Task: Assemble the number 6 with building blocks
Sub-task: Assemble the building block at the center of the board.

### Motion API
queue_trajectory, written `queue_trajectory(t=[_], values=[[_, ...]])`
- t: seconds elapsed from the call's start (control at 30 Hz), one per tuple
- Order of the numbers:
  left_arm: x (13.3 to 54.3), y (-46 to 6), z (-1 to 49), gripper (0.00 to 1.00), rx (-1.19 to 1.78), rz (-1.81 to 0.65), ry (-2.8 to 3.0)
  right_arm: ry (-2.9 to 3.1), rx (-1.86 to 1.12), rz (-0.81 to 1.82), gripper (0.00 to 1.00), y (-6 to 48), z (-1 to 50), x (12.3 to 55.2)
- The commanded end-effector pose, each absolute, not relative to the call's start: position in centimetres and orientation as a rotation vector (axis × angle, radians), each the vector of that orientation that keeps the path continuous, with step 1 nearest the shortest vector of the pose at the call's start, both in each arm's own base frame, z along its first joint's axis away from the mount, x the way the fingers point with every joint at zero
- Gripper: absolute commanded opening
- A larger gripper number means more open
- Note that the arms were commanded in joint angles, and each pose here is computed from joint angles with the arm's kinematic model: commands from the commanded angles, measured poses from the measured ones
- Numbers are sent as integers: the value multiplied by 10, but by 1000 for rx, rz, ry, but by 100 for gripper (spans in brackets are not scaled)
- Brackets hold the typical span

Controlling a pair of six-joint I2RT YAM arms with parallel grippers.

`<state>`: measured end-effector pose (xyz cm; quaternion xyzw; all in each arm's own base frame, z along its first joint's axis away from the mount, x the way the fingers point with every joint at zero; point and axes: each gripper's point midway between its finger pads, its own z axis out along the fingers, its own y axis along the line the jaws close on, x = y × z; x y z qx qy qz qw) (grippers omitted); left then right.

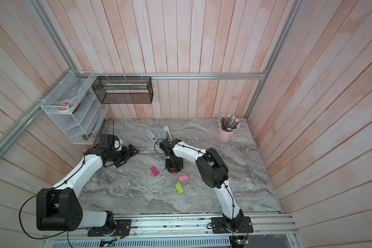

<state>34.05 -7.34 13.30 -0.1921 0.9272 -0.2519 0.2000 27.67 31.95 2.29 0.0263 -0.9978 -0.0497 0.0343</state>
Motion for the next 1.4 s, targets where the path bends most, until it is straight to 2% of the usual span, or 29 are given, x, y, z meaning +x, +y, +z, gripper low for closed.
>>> queue_trajectory(t=[0.0,0.77,0.87,0.97,1.03,1.13,1.37], values=[[346,-72,137,100,-516,-699,2590,-3064,82,-166,32,324,21,283],[349,-69,133,100,-514,-697,2596,-3053,75,-105,33,318,10,287],[349,-68,132,100,-517,-695,2597,-3048,82,-101,39,318,8,286],[348,-68,132,100,-517,-696,2597,-3046,87,-100,49,317,7,286],[348,-67,132,100,-520,-695,2596,-3049,93,-106,61,318,8,286],[347,-68,131,100,-520,-701,2596,-3068,100,-103,73,318,14,289],[347,-67,134,100,-522,-701,2586,-3170,173,-100,81,323,66,289]])
